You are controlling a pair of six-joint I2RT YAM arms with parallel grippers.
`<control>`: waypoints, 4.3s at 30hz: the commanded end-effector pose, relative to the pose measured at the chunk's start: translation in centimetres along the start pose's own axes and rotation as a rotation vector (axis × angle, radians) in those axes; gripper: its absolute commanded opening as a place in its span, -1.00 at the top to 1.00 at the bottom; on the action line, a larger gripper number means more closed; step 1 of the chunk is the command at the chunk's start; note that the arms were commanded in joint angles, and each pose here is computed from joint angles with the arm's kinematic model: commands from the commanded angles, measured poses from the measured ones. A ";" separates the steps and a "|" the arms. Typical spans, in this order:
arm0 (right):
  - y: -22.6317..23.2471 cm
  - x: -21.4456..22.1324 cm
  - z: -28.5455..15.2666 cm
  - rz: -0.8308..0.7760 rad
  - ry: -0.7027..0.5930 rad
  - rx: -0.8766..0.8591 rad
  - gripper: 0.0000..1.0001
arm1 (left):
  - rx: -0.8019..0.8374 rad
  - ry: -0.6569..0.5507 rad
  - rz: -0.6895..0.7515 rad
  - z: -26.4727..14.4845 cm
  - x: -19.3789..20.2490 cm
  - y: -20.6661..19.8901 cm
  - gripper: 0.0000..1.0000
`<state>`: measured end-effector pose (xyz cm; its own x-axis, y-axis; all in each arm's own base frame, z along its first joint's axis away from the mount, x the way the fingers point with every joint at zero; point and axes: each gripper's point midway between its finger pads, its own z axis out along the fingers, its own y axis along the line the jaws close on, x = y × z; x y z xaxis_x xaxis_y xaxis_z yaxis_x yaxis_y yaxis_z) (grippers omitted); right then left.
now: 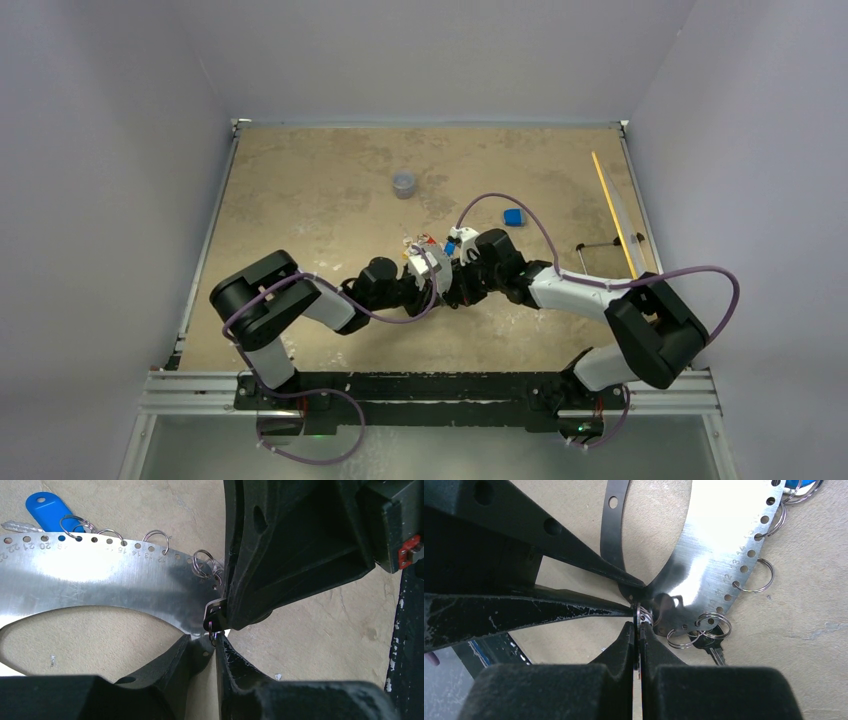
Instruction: Remove the keys from the keyring
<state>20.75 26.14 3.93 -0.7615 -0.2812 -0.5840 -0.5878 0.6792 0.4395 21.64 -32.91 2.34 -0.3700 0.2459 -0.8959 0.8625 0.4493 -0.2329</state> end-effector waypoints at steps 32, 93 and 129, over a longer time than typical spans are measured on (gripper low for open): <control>-3.0 -1.0 -2.0 0.185 -0.099 0.141 1.00 | -0.358 0.053 -0.078 -1.0 1.4 5.4 1.00; -4.7 -6.2 -0.1 0.073 -0.114 0.078 1.00 | -0.245 -0.030 -0.023 4.6 -4.5 4.1 0.45; -7.5 -2.0 0.8 0.156 -0.032 0.200 1.00 | -0.318 -0.043 -0.084 0.6 -1.6 4.4 1.00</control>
<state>26.33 23.84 2.78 -0.8225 -0.1593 -0.5460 -0.4435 0.7805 0.4405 25.94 -32.98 2.51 -0.3995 0.1934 -0.8961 0.7198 0.6715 -0.1760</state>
